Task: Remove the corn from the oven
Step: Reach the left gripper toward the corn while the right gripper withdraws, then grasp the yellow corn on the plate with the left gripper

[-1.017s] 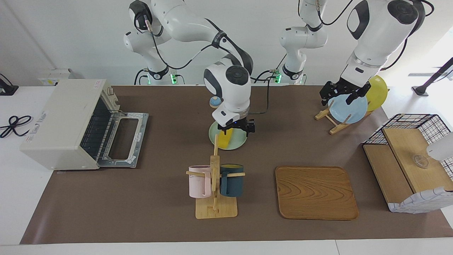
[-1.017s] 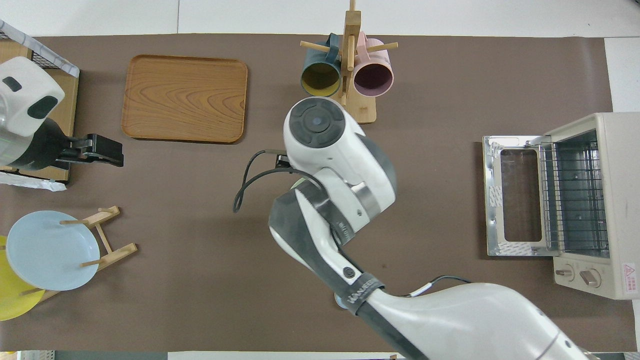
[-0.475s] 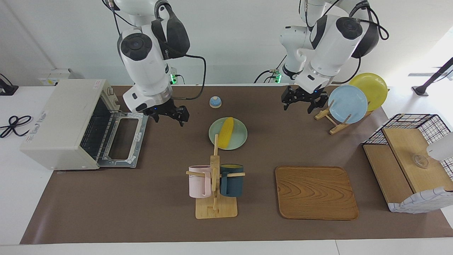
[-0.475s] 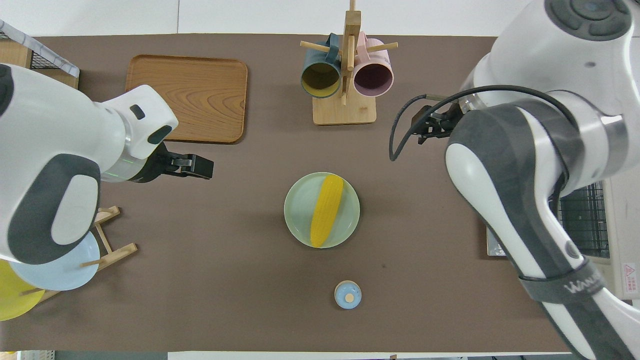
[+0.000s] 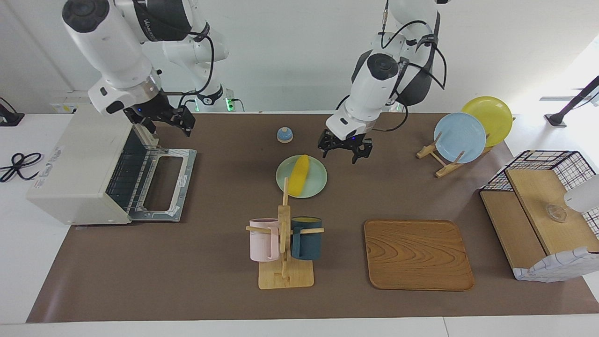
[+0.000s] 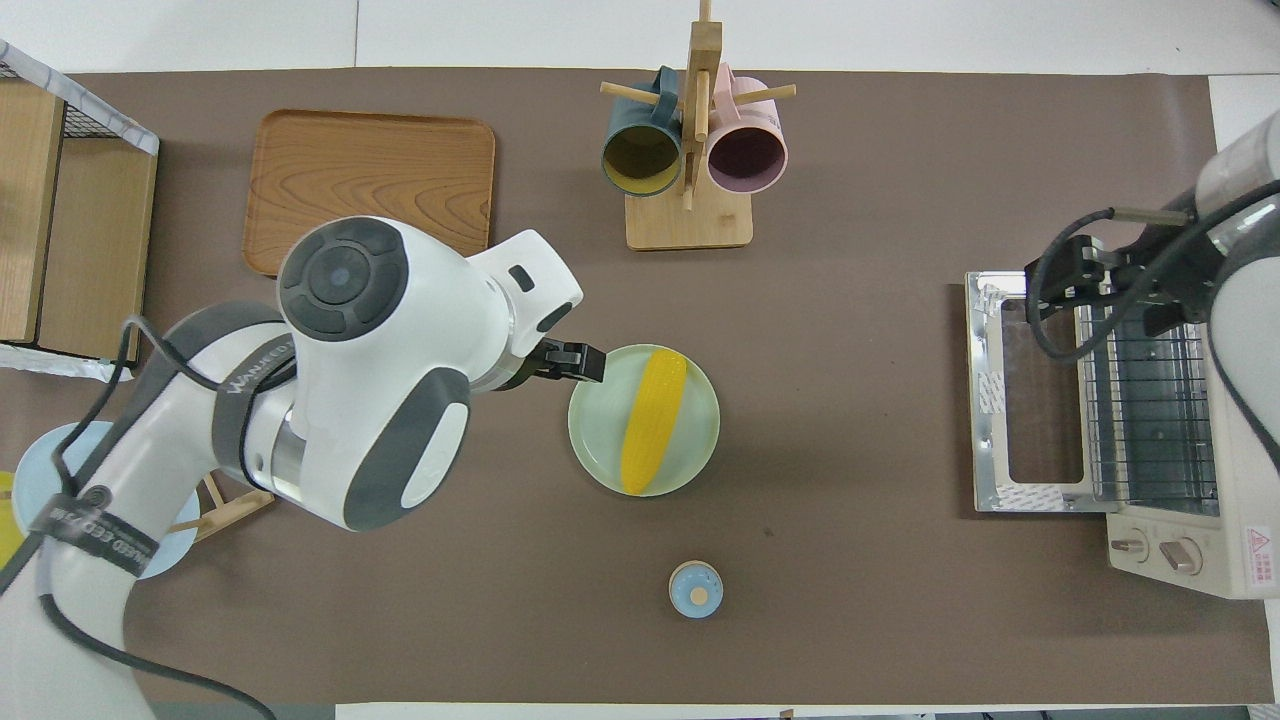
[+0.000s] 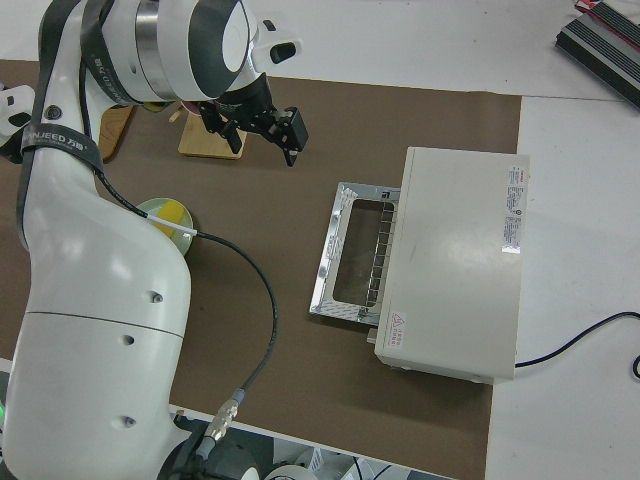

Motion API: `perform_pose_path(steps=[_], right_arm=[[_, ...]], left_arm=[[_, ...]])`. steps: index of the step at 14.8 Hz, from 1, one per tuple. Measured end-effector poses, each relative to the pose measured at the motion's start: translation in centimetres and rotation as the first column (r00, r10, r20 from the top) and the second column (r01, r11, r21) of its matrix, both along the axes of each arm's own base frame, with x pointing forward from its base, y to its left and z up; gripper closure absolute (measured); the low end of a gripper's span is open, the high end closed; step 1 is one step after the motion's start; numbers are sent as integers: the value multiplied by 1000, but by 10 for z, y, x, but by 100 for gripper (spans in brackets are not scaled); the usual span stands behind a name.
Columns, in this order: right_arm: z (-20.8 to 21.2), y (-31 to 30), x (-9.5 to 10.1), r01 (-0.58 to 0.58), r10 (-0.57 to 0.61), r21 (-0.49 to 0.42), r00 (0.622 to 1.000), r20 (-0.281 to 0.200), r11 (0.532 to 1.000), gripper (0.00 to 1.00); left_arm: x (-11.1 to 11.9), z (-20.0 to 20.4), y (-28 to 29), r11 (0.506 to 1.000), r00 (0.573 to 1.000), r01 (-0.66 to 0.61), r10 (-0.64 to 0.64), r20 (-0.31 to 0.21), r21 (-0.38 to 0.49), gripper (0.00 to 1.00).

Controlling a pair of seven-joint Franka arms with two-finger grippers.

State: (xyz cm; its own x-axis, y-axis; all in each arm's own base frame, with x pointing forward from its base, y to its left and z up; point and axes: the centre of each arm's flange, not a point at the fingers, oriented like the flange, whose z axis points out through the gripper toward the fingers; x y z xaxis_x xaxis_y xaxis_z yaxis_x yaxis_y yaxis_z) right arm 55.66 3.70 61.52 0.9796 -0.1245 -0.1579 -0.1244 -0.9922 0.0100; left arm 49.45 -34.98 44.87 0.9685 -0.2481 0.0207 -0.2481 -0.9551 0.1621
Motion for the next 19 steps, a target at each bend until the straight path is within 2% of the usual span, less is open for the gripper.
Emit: perform_pose_path(steps=[4, 9, 12, 16, 19], right_arm=[[-4, -22, -11, -20, 20, 8, 999, -27, 1000, 0], [-18, -34, -15, -70, 71, 23, 996, -55, 997, 0], [-25, -35, -18, -101, 103, 31, 993, -51, 994, 0], [-27, -48, -22, -124, 126, 42, 991, -48, 991, 0], [-26, -56, -20, -111, 112, 39, 993, -23, 993, 0]], left_arm=[[-5, -39, -48, 1000, 1000, 24, -24, 10, -12, 0], [4, -82, -87, 998, 998, 65, -65, -13, 10, 0], [-4, -103, -98, 996, 996, 84, -83, -32, 27, 0], [-16, -122, -105, 997, 997, 73, -72, -14, 20, 0], [-17, -129, -103, 997, 997, 70, -70, -14, 23, 0]])
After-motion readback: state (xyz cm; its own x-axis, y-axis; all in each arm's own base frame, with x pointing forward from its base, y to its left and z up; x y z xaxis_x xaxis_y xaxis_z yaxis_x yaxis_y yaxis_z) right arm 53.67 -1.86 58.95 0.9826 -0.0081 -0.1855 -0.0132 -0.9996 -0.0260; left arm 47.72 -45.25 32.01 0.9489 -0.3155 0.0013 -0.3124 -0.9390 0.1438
